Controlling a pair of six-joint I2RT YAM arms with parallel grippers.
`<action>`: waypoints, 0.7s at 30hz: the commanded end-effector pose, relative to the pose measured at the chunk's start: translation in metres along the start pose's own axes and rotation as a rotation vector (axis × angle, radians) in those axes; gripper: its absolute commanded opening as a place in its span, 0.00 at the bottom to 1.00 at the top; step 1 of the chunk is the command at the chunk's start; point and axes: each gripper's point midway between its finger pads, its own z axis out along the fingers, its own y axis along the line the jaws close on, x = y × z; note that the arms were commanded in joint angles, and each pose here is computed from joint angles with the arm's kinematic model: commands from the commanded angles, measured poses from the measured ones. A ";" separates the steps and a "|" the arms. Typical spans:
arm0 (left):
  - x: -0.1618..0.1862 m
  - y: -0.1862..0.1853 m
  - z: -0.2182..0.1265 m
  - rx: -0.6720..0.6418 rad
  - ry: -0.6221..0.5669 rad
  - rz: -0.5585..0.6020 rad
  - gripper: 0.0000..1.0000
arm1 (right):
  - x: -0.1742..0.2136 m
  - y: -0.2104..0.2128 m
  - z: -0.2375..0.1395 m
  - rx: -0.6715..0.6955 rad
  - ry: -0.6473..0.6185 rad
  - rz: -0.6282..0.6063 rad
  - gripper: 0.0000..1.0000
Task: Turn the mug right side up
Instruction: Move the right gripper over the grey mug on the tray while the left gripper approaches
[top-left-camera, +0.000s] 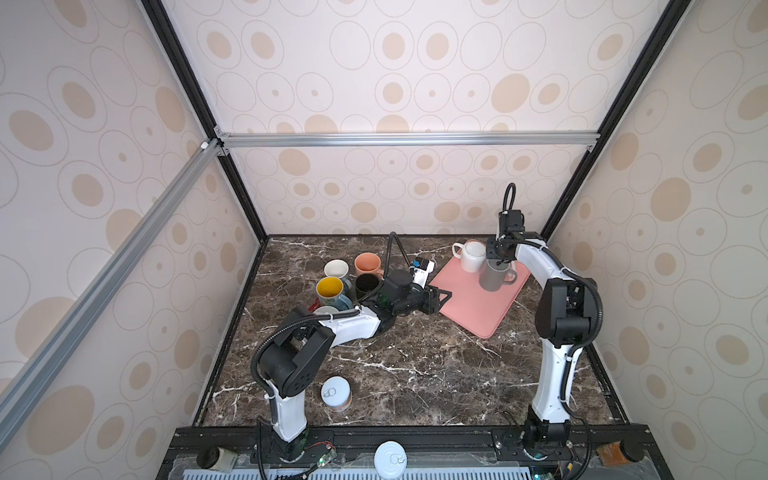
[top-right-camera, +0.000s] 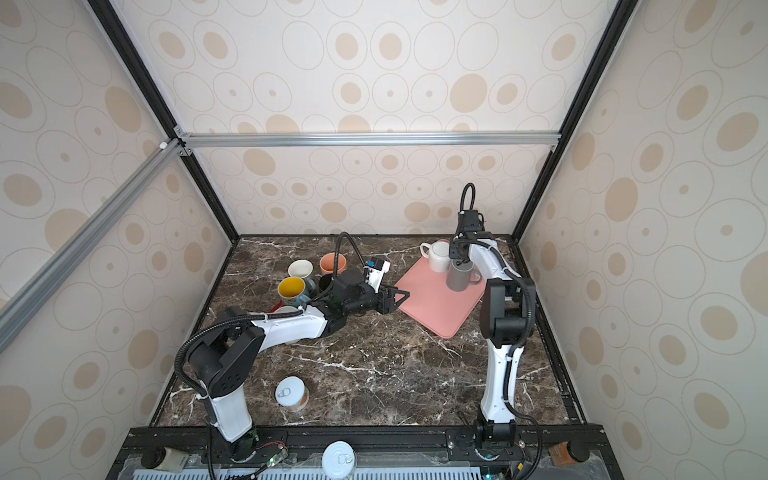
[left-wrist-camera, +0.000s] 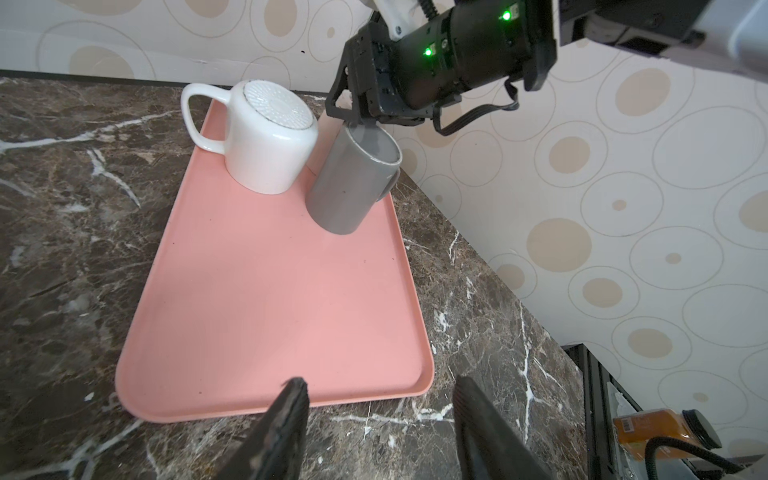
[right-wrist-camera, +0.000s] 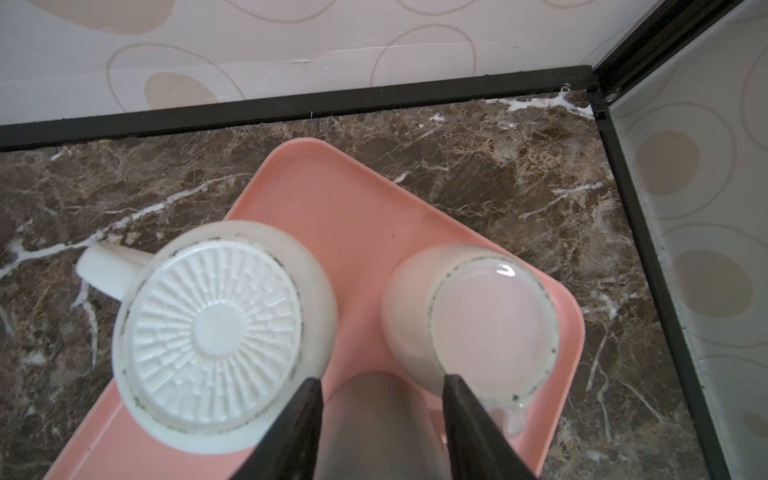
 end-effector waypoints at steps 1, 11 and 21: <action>-0.007 -0.008 -0.003 0.018 -0.020 0.022 0.56 | 0.014 -0.002 -0.018 -0.014 0.008 0.024 0.49; 0.005 -0.013 0.004 0.038 0.020 0.019 0.56 | 0.057 0.000 -0.034 -0.051 0.098 0.175 0.48; 0.050 -0.040 0.022 0.093 0.094 0.005 0.55 | 0.079 0.011 -0.070 -0.148 0.185 0.284 0.48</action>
